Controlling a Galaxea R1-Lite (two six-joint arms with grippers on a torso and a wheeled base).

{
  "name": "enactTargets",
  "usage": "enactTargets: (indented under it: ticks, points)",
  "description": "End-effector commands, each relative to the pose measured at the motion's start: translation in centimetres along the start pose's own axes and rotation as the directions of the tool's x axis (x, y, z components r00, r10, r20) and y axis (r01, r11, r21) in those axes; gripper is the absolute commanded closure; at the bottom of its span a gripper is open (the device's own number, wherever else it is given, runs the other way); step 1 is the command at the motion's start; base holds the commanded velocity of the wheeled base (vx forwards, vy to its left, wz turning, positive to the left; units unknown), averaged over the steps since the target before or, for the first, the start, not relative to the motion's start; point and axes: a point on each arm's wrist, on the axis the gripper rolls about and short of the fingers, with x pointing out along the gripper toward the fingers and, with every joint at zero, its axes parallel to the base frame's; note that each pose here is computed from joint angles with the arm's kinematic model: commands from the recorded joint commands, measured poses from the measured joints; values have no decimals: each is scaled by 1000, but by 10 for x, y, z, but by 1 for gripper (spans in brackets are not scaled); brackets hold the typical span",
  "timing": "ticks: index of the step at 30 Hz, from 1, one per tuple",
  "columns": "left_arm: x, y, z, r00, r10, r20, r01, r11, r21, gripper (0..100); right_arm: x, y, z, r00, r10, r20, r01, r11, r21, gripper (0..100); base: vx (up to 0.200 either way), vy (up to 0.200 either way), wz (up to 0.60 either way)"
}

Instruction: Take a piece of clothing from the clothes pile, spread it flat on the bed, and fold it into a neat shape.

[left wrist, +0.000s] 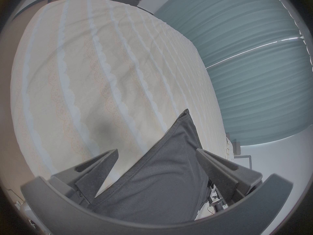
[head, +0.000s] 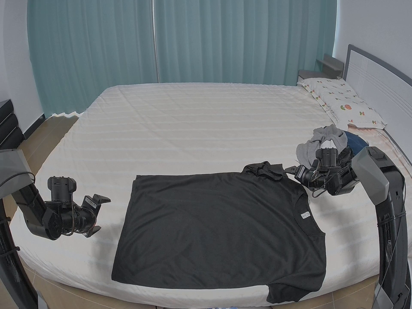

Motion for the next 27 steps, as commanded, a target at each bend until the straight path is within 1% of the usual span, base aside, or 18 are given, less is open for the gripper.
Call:
enactTargets:
  ticks: [1,3,5,9,10,11,12,13,16,19,24,25,27]
  points:
    - [0,0,0,1000,1,0,-1,1000,-1,0,2,-7,-7,1000,-16,-19,15,999,-36,100,0,0,0]
    - [0,0,0,1000,1,0,-1,1000,-1,0,5,-13,-13,999,-28,-34,25,997,-77,100,0,0,0]
    - [1,1,0,1000,2,-1,-2,1000,-1,0,8,-16,-16,999,-34,-38,30,995,-95,100,0,0,0]
    - [0,0,0,1000,1,0,-1,1000,-1,0,9,-13,-14,999,-30,-27,27,995,-99,100,0,0,0]
    - [1,1,0,1000,2,-1,-2,1000,-1,0,10,-11,-9,1000,-17,-1,17,995,-95,100,0,0,0]
    - [1,1,0,1000,2,-1,-2,1000,-1,0,10,-11,-9,1000,-17,-1,17,995,-95,100,0,0,0]
    - [0,0,0,1000,1,0,-1,1000,-1,0,10,-10,-5,1000,-8,22,10,996,-94,100,0,0,0]
    - [1,1,0,1000,2,-1,-2,1000,-1,0,10,-10,-2,999,-6,35,9,996,-85,100,0,0,0]
    - [1,1,0,1000,2,-1,-2,1000,-1,0,8,-14,9,998,-12,68,14,1000,-26,100,0,0,0]
    - [1,1,0,1000,2,-1,-2,1000,-1,0,7,-18,10,997,-18,69,17,1000,16,100,0,0,0]
    - [1,0,0,1000,2,-2,-2,1000,0,0,9,-22,4,998,-25,54,24,999,25,100,0,0,0]
    - [1,0,0,1000,1,0,-1,1000,-1,0,10,-22,2,998,-26,50,24,999,27,0,0,0,0]
    - [1,0,0,1000,1,0,-1,1000,-1,0,10,-22,2,998,-26,50,24,999,30,0,0,0,0]
